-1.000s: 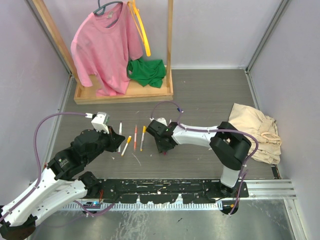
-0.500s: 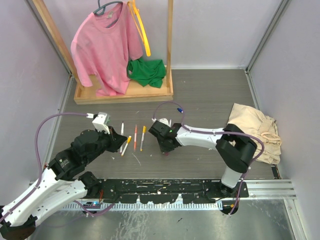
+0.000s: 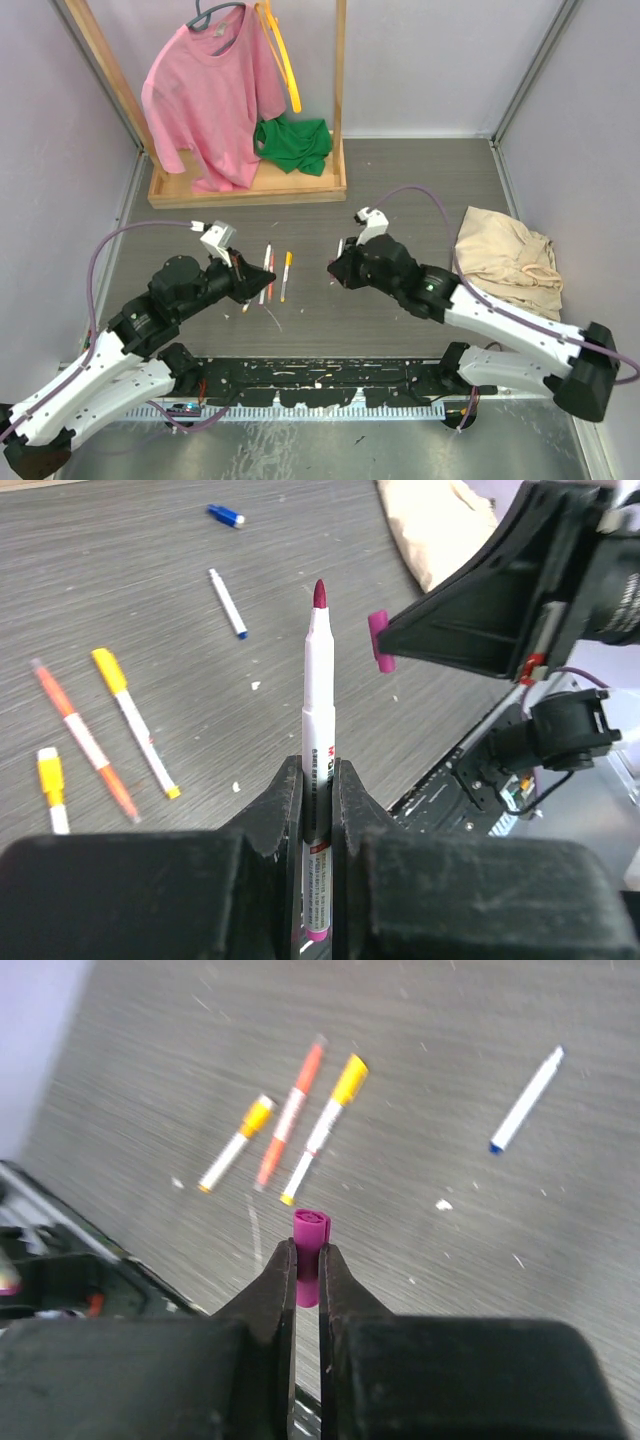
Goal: Insert the pens into the pen caps
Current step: Insert the pen cap onto the pen.
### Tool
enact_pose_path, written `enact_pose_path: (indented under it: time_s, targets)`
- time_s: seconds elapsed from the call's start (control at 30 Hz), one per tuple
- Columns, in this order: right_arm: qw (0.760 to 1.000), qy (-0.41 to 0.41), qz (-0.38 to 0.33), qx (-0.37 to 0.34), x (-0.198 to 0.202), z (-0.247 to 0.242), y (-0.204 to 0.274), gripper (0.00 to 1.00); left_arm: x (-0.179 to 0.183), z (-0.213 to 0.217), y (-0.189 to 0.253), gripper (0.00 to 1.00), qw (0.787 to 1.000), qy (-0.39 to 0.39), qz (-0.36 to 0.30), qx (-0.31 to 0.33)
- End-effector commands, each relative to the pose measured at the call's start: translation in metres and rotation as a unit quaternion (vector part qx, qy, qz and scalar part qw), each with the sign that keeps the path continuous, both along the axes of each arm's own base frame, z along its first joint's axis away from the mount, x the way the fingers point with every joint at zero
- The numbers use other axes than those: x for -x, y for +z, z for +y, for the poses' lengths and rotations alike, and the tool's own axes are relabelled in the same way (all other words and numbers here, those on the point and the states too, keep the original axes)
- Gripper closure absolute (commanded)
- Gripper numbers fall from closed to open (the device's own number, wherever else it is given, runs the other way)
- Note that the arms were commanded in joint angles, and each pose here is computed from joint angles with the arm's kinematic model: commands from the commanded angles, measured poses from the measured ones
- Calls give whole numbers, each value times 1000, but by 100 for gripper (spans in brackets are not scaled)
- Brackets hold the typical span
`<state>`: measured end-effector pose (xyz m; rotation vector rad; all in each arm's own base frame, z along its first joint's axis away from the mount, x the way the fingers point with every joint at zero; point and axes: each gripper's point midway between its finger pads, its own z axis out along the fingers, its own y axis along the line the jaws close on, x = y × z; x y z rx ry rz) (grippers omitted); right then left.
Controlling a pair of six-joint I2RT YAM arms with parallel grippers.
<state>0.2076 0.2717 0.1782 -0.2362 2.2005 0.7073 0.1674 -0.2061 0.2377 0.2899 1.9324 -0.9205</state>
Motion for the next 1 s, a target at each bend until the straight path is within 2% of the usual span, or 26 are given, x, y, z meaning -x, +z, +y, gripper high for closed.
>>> enact_pose_path:
  time_s: [0.0,0.2,0.47,0.97]
  targets:
    - [982,-30,-88,-166,-9,5,80,100,1,-29,32,100,996,-58,-37,63]
    - [936,-34,-155,-313,-5,0,144,100,11,-53,48,100,984,-130,-60,103]
    - [894,-26,-209,-394,-5,2,196,100,20,-72,69,100,969,-189,-82,135]
    - [892,13,-208,-401,-3,23,213,100,21,-74,70,100,968,-195,-80,134]
